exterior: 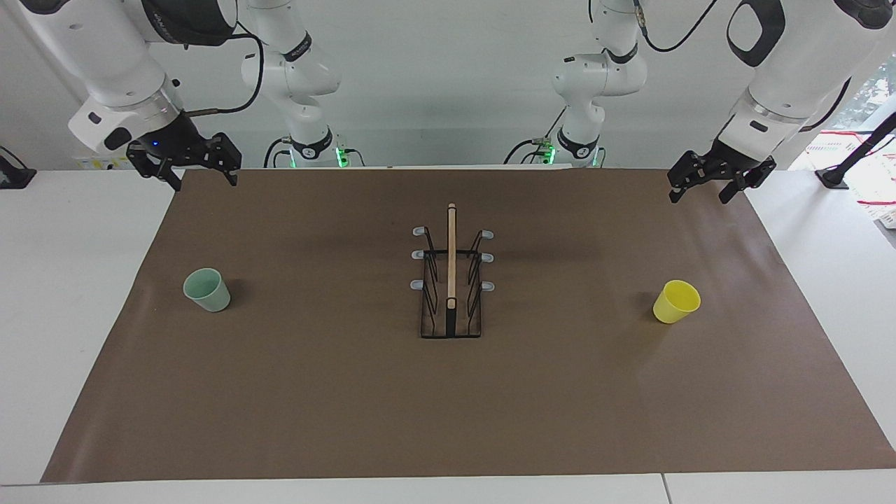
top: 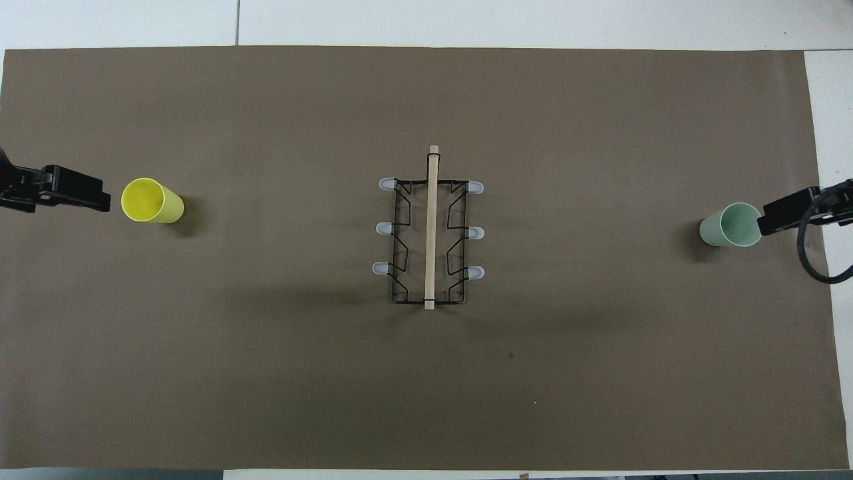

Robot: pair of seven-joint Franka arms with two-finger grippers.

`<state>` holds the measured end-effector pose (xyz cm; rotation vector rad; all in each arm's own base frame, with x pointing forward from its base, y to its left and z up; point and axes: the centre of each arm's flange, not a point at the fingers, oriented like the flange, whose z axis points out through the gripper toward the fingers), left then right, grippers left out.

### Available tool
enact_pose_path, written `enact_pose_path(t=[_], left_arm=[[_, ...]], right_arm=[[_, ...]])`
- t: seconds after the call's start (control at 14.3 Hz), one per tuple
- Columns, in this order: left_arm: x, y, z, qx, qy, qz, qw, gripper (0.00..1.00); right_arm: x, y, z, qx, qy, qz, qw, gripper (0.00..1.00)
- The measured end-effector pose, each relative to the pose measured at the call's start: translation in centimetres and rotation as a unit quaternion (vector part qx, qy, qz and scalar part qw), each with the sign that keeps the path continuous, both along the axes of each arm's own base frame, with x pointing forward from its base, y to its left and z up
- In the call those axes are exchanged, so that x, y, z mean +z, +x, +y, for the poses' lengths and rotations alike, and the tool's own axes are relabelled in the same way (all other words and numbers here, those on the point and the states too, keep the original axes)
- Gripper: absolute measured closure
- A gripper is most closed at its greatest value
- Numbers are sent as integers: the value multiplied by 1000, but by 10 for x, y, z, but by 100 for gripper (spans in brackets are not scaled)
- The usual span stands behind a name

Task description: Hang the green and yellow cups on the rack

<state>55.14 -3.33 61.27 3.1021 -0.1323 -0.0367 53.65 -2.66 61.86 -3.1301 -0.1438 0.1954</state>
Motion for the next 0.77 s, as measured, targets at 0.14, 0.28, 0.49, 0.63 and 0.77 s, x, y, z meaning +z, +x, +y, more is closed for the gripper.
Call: enact_pose_path(t=[0.14, 0.28, 0.49, 0.63, 0.77], left_arm=[[0, 0, 0, 0, 0, 0, 1000, 0], [0, 0, 0, 0, 0, 0, 1000, 0], [-3, 0, -1, -1, 0, 2, 1000, 0], [-10, -1, -1, -1, 0, -3, 1000, 0], [-16, -1, -1, 1, 0, -11, 1000, 0]], right_arm=[[0, 0, 0, 0, 0, 0, 1000, 0], [0, 0, 0, 0, 0, 0, 1000, 0], [0, 0, 0, 0, 0, 0, 1000, 0], [0, 0, 0, 0, 0, 0, 1000, 0], [0, 0, 0, 0, 0, 0, 1000, 0]])
